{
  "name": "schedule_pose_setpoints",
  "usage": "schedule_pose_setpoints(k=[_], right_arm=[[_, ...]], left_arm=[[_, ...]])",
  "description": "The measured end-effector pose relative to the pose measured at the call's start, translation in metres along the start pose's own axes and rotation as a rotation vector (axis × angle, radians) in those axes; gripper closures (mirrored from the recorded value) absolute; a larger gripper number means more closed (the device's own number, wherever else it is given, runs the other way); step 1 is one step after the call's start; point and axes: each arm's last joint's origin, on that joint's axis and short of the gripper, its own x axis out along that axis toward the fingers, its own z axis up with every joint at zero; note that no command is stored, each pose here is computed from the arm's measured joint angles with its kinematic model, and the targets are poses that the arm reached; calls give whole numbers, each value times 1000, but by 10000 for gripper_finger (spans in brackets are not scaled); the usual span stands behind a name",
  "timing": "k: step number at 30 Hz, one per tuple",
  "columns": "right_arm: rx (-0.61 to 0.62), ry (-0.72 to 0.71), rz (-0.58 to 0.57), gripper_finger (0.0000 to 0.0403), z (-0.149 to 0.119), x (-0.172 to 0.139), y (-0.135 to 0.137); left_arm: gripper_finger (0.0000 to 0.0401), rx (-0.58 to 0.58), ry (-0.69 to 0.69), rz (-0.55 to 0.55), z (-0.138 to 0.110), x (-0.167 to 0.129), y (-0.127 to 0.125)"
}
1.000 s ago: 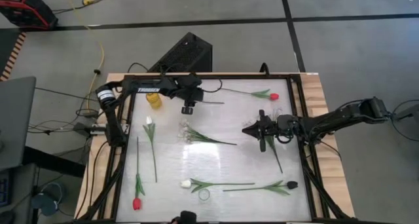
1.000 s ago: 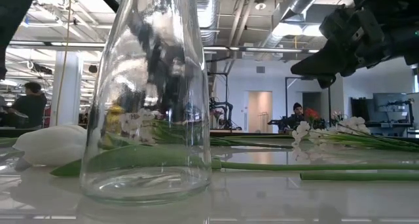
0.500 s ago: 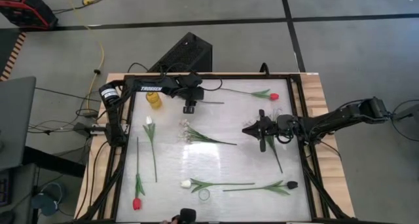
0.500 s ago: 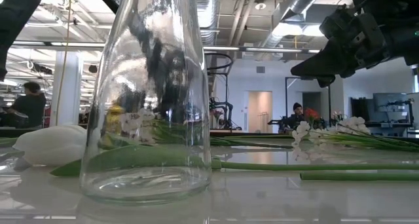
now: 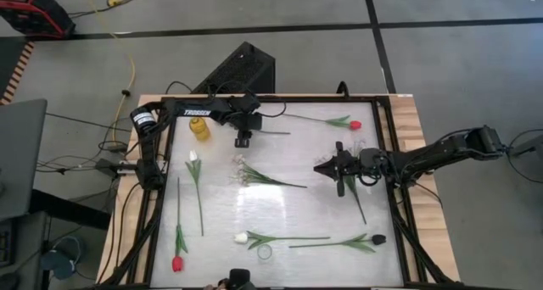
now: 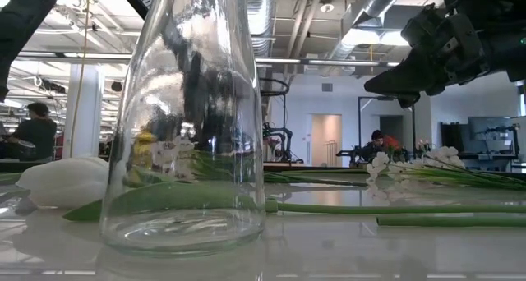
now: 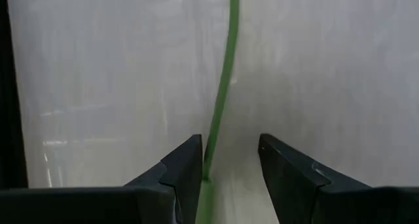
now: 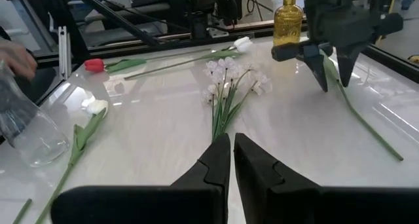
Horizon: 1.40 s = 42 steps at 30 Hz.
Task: Sort flowers into vase by color
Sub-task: Put the top black tulip into the yellow vase
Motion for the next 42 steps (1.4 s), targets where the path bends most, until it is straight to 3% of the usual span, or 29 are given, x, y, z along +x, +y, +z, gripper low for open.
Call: schedule_pose_setpoints(k=[6,10,12,17,21,27,34,42], right_arm=[[9,-3,14,352,0,0,2],[5,-2,29,352,0,-1,5],[5,-1,29,352,0,-1,5],[4,0,28,352,0,-1,5],[2,4,27,352,-1,-1,5],[1,15,26,352,-2,-1,4],[26,19,26,352,-2,-1,5],[25,23,29,352,-3,-1,5]], left_arm=[[278,38,53,-32,-2,10,-8],[366,96,111,-29,0,7,-11],[389,109,136,-8,5,3,-10],[399,178,213,56,27,-15,-10],[401,244,176,194,65,-55,-15],[401,325,86,259,89,-104,-44],[401,352,136,337,89,-152,-95],[401,361,309,381,71,-174,-119]])
